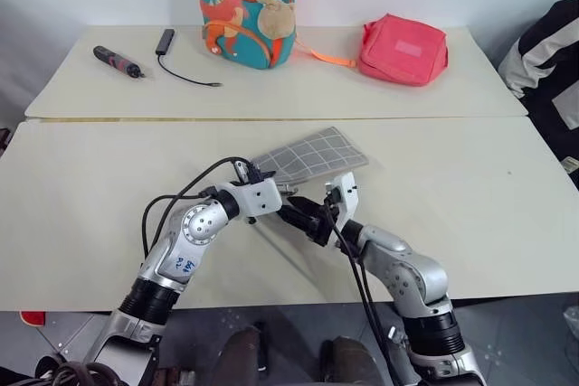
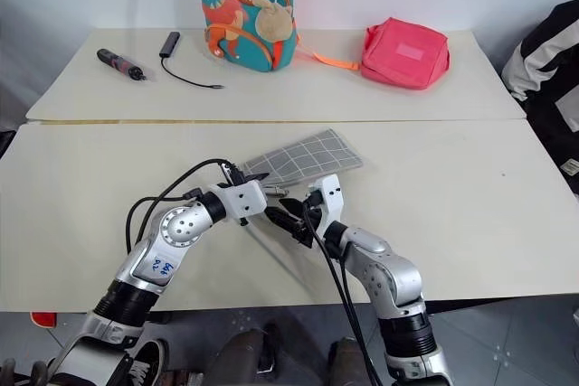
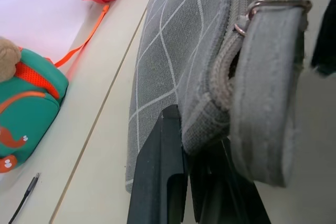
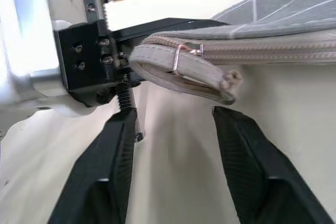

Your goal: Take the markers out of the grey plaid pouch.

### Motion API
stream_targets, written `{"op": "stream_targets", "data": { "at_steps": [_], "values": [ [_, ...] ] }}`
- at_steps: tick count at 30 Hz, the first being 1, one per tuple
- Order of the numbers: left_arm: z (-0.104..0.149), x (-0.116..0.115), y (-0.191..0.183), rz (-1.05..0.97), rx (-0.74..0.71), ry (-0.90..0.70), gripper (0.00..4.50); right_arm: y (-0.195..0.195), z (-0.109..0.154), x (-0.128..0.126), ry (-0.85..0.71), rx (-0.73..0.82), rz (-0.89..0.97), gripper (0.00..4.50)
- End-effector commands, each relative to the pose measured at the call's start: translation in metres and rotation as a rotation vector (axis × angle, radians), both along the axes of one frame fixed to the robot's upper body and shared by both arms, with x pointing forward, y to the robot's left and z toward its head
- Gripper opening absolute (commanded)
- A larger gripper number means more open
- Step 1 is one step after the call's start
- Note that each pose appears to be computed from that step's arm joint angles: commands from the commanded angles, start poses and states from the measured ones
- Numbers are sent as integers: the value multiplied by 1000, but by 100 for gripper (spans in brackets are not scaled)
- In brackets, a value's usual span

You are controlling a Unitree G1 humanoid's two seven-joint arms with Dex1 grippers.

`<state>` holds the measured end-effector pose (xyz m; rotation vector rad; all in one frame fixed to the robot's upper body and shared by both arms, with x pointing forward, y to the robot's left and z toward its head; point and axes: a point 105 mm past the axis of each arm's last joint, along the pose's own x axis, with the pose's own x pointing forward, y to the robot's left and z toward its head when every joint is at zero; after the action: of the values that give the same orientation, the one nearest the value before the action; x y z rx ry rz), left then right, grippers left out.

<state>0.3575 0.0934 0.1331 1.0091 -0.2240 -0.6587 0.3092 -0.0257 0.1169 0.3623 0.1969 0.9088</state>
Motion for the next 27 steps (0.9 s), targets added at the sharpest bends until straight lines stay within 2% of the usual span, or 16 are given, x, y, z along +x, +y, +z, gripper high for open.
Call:
{"op": "stream_targets", "data": {
  "at_steps": [1,4,10,16,17,22,27],
  "values": [
    [14,-6,-8,-35,-14,-51,0,0,12,4,-9,51,-29,222],
    [13,-8,-11,-42,-14,-48,0,3,17,6,3,87,-33,222],
    [13,-11,-15,-50,-16,-44,0,7,15,14,-27,53,-61,222],
    [12,-12,-14,-49,-16,-38,0,6,14,13,-34,45,-57,22],
    [12,-12,-14,-48,-17,-36,0,4,15,14,-31,60,-58,4],
    [12,-13,-15,-49,-17,-34,0,1,17,15,-26,86,-66,4],
    [12,-12,-13,-44,-15,-34,0,-10,10,13,-27,46,-82,4]
  ]
}}
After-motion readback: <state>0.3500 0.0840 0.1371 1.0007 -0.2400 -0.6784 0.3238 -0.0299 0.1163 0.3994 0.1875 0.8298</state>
